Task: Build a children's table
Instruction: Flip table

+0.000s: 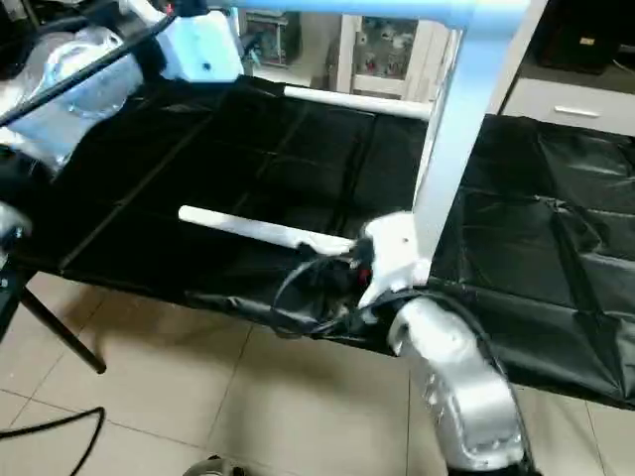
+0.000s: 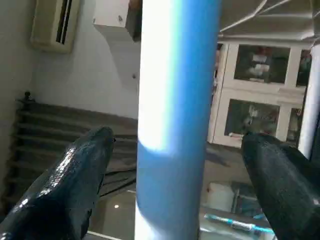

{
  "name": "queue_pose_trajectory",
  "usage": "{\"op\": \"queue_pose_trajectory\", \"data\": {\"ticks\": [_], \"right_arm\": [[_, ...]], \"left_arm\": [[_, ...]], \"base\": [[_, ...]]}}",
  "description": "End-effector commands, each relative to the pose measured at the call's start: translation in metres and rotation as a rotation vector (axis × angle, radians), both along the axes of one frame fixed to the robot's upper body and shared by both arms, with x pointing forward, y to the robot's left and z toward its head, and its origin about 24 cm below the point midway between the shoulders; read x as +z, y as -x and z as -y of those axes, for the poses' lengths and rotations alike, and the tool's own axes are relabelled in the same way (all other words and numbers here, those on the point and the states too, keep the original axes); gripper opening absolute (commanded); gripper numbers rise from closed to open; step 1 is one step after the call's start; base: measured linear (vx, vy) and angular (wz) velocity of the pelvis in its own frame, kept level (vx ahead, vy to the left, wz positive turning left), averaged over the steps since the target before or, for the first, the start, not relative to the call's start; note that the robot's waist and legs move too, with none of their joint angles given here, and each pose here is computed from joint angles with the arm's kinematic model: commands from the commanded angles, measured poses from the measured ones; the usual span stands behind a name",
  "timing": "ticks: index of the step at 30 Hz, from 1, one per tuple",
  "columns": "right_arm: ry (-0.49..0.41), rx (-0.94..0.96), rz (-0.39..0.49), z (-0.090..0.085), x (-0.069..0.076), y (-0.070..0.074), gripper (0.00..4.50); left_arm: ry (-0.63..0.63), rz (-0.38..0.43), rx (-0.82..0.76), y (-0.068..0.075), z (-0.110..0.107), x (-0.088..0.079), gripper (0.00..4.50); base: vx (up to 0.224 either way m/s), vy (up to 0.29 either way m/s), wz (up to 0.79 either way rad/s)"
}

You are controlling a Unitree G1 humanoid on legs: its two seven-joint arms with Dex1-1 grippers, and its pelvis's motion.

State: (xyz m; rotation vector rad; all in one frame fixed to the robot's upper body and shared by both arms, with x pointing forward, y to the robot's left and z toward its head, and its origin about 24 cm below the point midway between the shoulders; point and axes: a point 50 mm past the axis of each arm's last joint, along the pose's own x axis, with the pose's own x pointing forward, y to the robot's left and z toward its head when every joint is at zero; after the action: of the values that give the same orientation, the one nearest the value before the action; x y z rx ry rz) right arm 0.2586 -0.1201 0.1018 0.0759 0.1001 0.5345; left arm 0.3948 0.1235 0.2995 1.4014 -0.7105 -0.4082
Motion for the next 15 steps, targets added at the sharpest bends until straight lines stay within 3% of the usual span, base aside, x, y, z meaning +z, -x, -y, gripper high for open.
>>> {"op": "queue_pose_trajectory", "data": {"ticks": [1, 6, 7, 10, 15], "right_arm": [[-0.015, -0.005, 0.038, 0.000, 0.007, 0.000, 4.24], [-0.115, 0.043, 0.097, -0.004, 0.017, 0.004, 4.24], [-0.134, 0.058, 0.109, -0.005, 0.019, 0.006, 4.29], [-0.207, 0.100, 0.147, -0.007, 0.025, 0.012, 4.29], [-0.295, 0.140, 0.239, -0.006, 0.034, 0.022, 4.29]], "left_arm": [[-0.025, 0.015, 0.008, -0.002, 0.002, 0.002, 4.50], [0.002, 0.036, 0.037, -0.006, -0.001, 0.006, 4.50], [0.012, 0.038, 0.037, -0.007, -0.001, 0.006, 4.21], [0.028, 0.035, 0.031, -0.007, -0.002, 0.006, 4.21], [0.031, 0.021, 0.027, -0.008, -0.004, 0.004, 3.76]], "base": [[0.000, 0.000, 0.00], [0.000, 0.000, 0.00], [0.000, 0.000, 0.00], [0.000, 0.000, 0.00], [0.000, 0.000, 0.00]]}}
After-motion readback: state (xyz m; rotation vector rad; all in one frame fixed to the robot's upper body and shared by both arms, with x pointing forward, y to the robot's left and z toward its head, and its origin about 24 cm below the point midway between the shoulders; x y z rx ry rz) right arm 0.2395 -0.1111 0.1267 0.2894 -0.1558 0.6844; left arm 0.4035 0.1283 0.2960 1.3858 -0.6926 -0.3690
